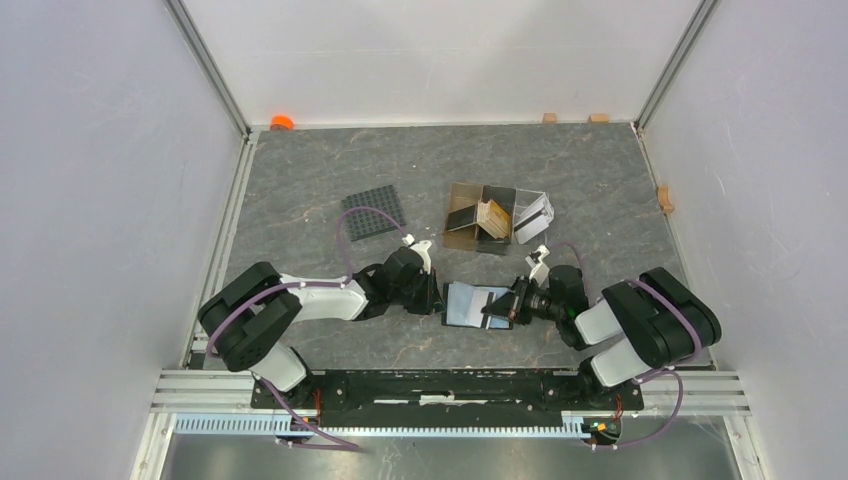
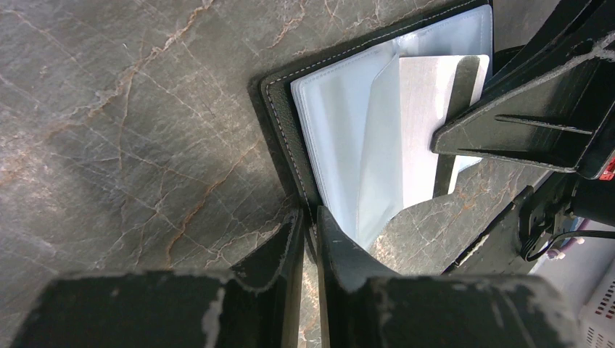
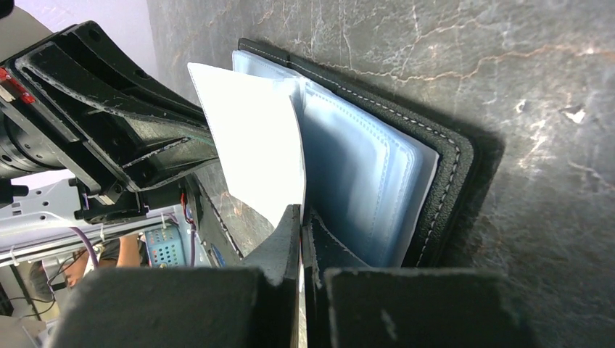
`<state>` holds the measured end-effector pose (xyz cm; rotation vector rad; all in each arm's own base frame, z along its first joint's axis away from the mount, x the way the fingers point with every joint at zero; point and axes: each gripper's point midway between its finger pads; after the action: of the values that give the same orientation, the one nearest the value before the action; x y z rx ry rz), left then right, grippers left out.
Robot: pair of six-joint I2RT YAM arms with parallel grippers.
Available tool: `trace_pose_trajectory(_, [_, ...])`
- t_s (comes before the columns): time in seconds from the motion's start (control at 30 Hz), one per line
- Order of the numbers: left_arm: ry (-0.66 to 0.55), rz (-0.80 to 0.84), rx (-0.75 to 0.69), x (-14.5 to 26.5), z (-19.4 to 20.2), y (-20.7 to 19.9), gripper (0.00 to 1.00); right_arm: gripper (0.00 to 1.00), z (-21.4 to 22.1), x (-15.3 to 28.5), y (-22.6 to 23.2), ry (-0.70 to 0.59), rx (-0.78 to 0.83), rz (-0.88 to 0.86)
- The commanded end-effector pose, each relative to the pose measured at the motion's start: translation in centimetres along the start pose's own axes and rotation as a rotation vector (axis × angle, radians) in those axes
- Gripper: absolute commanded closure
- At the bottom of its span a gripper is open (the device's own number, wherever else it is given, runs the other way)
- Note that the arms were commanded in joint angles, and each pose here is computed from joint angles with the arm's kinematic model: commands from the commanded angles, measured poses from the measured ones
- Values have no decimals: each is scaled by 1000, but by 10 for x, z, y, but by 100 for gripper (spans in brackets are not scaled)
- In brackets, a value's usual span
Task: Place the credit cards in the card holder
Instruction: Insert the credit card into the card holder.
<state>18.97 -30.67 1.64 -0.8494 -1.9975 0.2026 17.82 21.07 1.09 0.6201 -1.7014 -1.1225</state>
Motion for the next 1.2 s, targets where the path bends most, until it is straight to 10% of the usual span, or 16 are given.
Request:
trace_pose_trajectory(0.0, [108, -108, -56, -4, 32, 30, 81, 100, 21, 3, -26, 74, -46, 103])
trace_pose_trajectory(0.57, [132, -80, -79, -6, 36, 27, 90, 98, 15, -18, -19, 116, -32, 112])
trace_pose_trajectory(1.17, [104, -121, -7, -4, 43, 37, 98, 46, -35, 0, -20, -45, 212, 353])
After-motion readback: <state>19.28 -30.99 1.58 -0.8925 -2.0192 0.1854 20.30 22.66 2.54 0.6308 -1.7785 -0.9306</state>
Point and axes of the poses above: each gripper's point midway between its finger pads, its own x axis back along the fingers, its own y axis along the line the jaws close on, z = x × y, and after that the axes turned 10 degrees about -x, right-handed
